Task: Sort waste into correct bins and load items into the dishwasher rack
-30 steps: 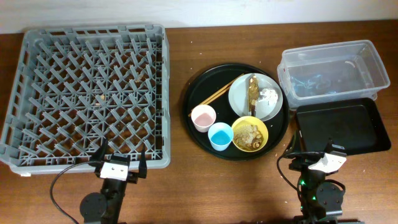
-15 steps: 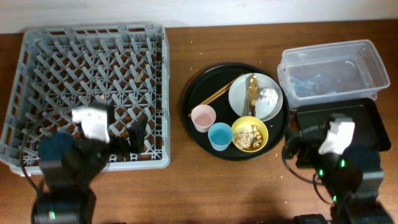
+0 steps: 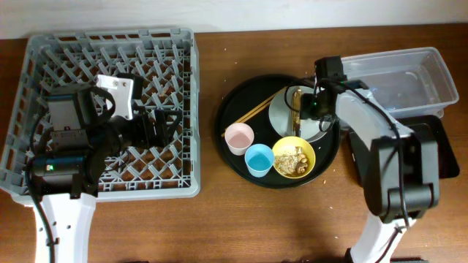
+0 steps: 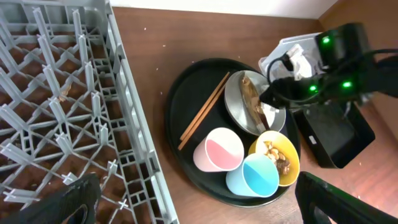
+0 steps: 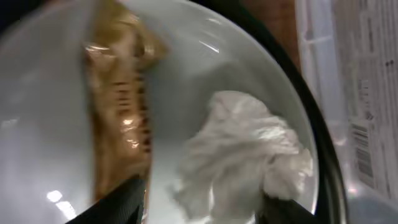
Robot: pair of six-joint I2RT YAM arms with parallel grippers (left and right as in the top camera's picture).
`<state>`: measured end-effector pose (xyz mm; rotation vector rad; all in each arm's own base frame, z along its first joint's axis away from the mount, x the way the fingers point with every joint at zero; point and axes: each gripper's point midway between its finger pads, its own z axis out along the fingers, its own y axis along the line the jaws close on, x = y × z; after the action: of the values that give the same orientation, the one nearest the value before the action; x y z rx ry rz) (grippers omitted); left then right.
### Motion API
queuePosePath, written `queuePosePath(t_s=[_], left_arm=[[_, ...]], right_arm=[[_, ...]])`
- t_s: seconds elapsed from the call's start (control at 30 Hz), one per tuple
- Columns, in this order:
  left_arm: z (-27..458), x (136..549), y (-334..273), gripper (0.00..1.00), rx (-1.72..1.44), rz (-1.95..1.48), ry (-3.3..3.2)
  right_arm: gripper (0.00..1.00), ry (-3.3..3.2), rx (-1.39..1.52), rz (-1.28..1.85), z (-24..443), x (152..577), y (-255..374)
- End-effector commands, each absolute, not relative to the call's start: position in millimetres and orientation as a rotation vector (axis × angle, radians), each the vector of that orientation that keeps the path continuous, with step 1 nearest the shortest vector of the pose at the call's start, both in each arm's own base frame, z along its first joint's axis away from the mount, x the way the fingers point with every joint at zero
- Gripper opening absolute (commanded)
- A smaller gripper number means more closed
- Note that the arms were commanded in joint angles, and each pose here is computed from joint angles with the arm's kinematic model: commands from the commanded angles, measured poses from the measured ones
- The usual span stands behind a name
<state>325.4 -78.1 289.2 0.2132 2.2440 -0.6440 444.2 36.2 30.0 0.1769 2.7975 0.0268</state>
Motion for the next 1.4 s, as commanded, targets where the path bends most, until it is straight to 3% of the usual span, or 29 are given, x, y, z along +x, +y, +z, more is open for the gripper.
queuePosePath(t_s=[0.0, 0.03, 0.07, 0.1, 0.2, 0.3, 0.43, 0.47, 0.5, 0.53, 0.57, 0.7, 0.77, 0.83, 0.9, 0.93, 0.97, 1.0, 1.1, 1.13, 1.23, 1.27, 1.3, 1.37], left_arm=[[295, 323, -81, 0.99, 0.221, -0.663, 2.236], [295, 322, -81, 0.99, 0.22, -0.664, 2.239], [295, 322, -81, 0.99, 0.219, -0.664, 2.24], [295, 322, -81, 0.99, 0.22, -0.664, 2.24], [295, 322, -81, 0.99, 0.219, -0.664, 2.24], [294, 323, -79, 0.99, 0.231, -0.643, 2.239], [294, 323, -79, 0.99, 0.231, -0.643, 2.239], [294, 323, -79, 0.99, 0.231, -0.643, 2.239], [294, 323, -79, 0.99, 0.231, -0.643, 2.24], [293, 322, -79, 0.99, 0.229, -0.645, 2.245], [293, 322, -79, 0.99, 0.229, -0.645, 2.245], [293, 322, -79, 0.99, 0.229, -0.645, 2.245], [293, 322, -79, 0.99, 0.229, -0.645, 2.245], [293, 322, -79, 0.99, 0.229, -0.645, 2.246], [293, 322, -79, 0.99, 0.229, -0.645, 2.246], [293, 322, -79, 0.99, 0.229, -0.645, 2.246], [293, 322, -79, 0.99, 0.229, -0.646, 2.246], [293, 322, -79, 0.99, 0.229, -0.645, 2.246], [292, 321, -79, 0.99, 0.228, -0.646, 2.249], [292, 321, -79, 0.99, 0.228, -0.647, 2.249], [292, 321, -79, 0.99, 0.228, -0.647, 2.249], [292, 321, -79, 0.99, 0.228, -0.647, 2.249], [292, 321, -79, 0.99, 0.228, -0.647, 2.249], [292, 321, -80, 0.99, 0.229, -0.652, 2.249]], right_arm=[[0.41, 2.772, 0.215, -0.097, 16, 454, 22], [0.24, 2.777, 0.215, -0.099, 15, 454, 22], [0.19, 2.775, 0.215, -0.099, 15, 454, 22], [0.04, 2.774, 0.215, -0.099, 15, 454, 22], [0.04, 2.746, 0.213, -0.084, 53, 451, 23], [0.04, 2.504, 0.213, 0.015, 175, 451, 24], [0.04, 2.41, 0.436, -0.175, 178, 463, -61], [0.64, 2.417, 0.471, -0.185, 167, 466, -75], [0.76, 2.418, 0.454, -0.129, 166, 470, -75], [0.76, 2.425, 0.365, 0.1, 180, 470, -44], [0.64, 2.431, 0.231, 0.314, 193, 464, -8], [0.53, 2.566, 0.053, 0.387, 168, 444, 67], [0.52, 2.663, 0.19, 0.119, 118, 448, 69], [0.5, 2.737, 0.219, 0.116, 67, 456, 78], [0.41, 2.822, 0.211, 0.197, 22, 455, 91], [0.29, 2.829, 0.208, 0.211, 18, 455, 93], [0.08, 2.819, 0.204, 0.23, 23, 456, 95], [0.04, 2.782, 0.217, 0.235, 45, 461, 90], [0.04, 2.569, 0.349, 0.246, 145, 475, 43], [0.04, 2.443, 0.606, 0.23, 178, 474, -1], [0.04, 2.284, 0.973, 0.102, 172, 477, -94], [0.2, 2.254, 0.997, 0.07, 162, 485, -112], [0.57, 2.272, 0.877, 0.102, 161, 496, -115], [0.68, 2.306, 0.665, 0.279, 191, 493, -91]])
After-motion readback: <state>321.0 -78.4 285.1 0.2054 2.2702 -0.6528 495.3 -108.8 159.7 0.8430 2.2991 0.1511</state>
